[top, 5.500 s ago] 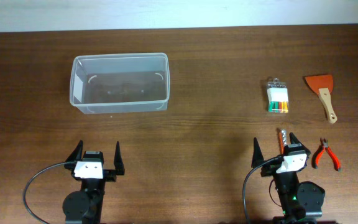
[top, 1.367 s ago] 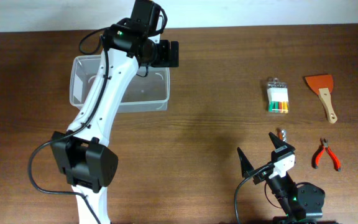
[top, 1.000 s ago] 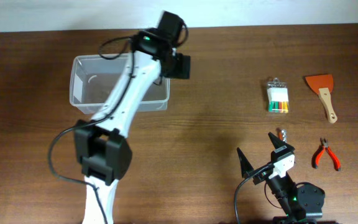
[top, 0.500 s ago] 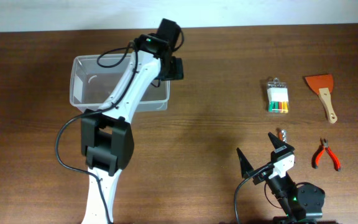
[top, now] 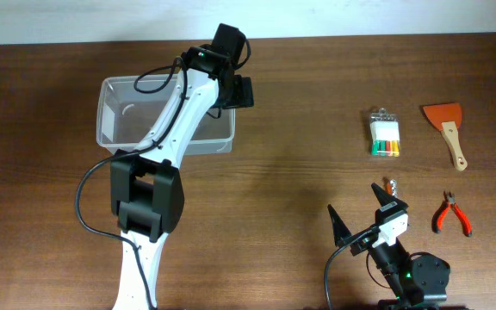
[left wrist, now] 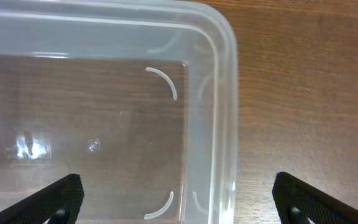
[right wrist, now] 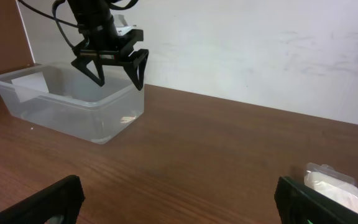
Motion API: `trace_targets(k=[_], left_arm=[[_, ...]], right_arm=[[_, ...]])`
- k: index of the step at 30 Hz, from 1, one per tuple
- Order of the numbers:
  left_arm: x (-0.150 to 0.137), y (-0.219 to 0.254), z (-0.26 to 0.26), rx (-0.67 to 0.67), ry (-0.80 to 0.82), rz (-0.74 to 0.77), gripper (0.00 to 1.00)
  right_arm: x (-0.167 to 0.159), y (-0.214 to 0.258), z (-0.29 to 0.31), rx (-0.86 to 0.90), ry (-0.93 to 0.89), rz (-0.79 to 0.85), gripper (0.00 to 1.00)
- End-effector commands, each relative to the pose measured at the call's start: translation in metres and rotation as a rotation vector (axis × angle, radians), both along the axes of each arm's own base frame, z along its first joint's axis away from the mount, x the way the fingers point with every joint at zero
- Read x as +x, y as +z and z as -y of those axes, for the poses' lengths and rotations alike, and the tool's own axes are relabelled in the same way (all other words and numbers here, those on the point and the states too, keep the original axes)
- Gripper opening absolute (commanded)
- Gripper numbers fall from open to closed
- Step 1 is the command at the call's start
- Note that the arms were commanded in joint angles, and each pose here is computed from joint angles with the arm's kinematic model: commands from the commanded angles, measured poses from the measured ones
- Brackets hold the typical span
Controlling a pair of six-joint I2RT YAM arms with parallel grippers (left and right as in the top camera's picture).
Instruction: Pack container
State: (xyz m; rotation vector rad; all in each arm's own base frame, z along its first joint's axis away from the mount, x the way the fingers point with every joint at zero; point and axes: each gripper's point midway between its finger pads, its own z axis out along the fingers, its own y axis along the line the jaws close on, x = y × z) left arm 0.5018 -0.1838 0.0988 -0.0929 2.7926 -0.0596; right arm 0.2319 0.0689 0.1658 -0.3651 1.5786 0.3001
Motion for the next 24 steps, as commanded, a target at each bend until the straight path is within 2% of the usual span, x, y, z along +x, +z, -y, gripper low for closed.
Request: trace_targets(k=[1, 24], left_arm=[[-0.002, 0.001, 0.013, 0.007, -0.092, 0.003, 0.99], [0.0, -0.015, 0.018, 0.024, -0.091, -0.006, 0.99]], right_arm=[[-0.002, -0.002, -0.005, 0.008, 0.026, -0.008, 0.99], [-0.002, -0.002, -0.005, 0.009, 0.026, -0.008, 0.99]])
